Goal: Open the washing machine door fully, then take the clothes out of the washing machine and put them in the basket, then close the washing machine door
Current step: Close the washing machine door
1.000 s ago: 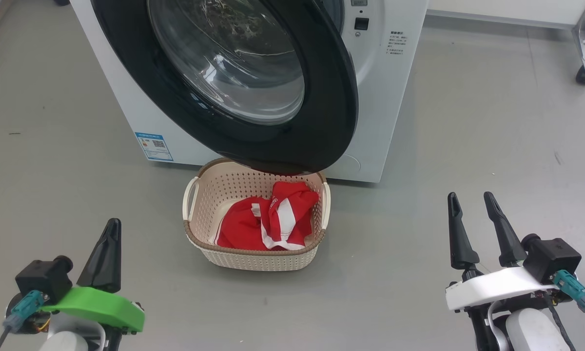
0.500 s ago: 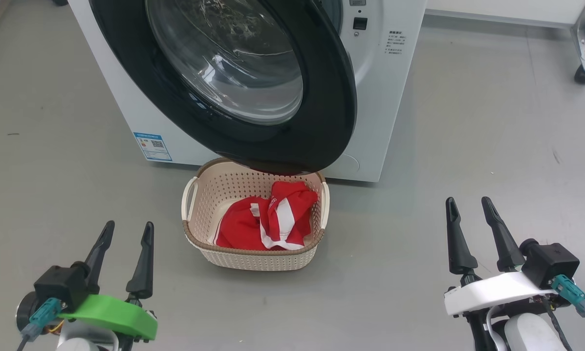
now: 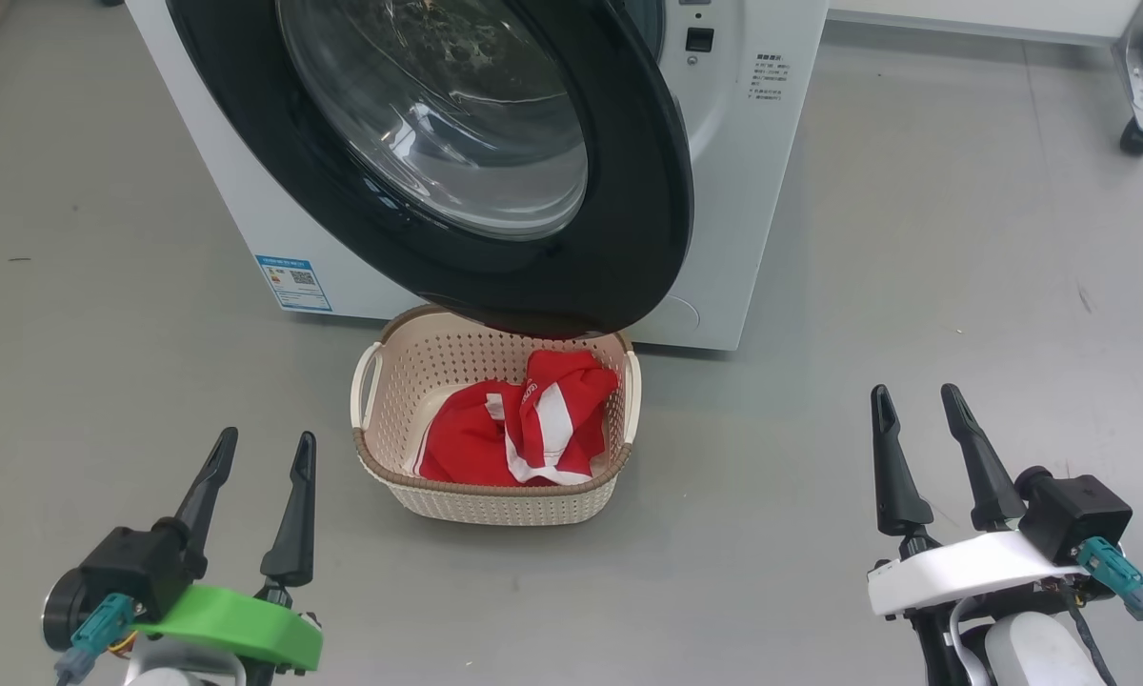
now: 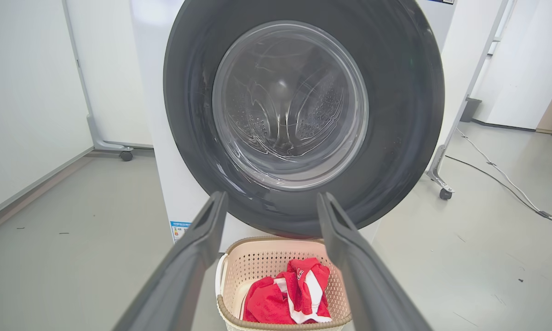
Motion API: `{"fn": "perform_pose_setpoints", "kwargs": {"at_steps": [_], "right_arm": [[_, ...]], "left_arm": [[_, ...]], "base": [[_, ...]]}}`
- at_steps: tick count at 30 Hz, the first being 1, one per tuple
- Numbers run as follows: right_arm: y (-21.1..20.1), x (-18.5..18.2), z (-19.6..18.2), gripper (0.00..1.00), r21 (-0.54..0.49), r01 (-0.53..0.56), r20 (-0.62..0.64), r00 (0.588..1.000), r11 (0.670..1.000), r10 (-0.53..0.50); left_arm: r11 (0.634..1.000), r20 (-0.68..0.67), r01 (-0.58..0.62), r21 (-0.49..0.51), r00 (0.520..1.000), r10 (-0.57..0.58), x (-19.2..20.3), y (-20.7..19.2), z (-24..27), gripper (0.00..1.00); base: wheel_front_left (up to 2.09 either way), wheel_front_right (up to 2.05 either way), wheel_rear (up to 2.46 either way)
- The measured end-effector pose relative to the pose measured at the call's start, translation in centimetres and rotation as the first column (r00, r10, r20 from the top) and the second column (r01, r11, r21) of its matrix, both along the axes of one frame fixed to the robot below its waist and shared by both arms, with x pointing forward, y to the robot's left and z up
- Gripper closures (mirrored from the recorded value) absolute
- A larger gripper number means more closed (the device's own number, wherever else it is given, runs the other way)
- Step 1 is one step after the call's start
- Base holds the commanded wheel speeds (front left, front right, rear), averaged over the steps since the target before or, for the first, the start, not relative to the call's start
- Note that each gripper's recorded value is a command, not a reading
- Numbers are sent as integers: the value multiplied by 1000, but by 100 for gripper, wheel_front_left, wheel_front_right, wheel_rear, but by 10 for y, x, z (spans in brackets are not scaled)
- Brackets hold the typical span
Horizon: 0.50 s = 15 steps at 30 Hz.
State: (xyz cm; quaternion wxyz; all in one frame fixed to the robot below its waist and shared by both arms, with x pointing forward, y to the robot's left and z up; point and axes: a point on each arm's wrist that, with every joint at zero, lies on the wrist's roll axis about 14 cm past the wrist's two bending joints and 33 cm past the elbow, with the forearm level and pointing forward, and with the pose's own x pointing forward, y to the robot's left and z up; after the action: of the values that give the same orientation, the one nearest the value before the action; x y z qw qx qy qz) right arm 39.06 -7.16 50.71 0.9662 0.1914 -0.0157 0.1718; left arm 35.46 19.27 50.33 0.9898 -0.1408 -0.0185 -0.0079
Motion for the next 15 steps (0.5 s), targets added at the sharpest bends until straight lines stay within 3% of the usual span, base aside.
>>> {"fn": "perform_pose_setpoints", "kwargs": {"at_steps": [15], "right_arm": [[0, 0, 0, 0, 4, 3, -2, 1000, 1000, -3]], "left_arm": [[1000, -7, -3, -4, 1000, 3, -4, -5, -4, 0]], "base": [[0, 0, 0]]}}
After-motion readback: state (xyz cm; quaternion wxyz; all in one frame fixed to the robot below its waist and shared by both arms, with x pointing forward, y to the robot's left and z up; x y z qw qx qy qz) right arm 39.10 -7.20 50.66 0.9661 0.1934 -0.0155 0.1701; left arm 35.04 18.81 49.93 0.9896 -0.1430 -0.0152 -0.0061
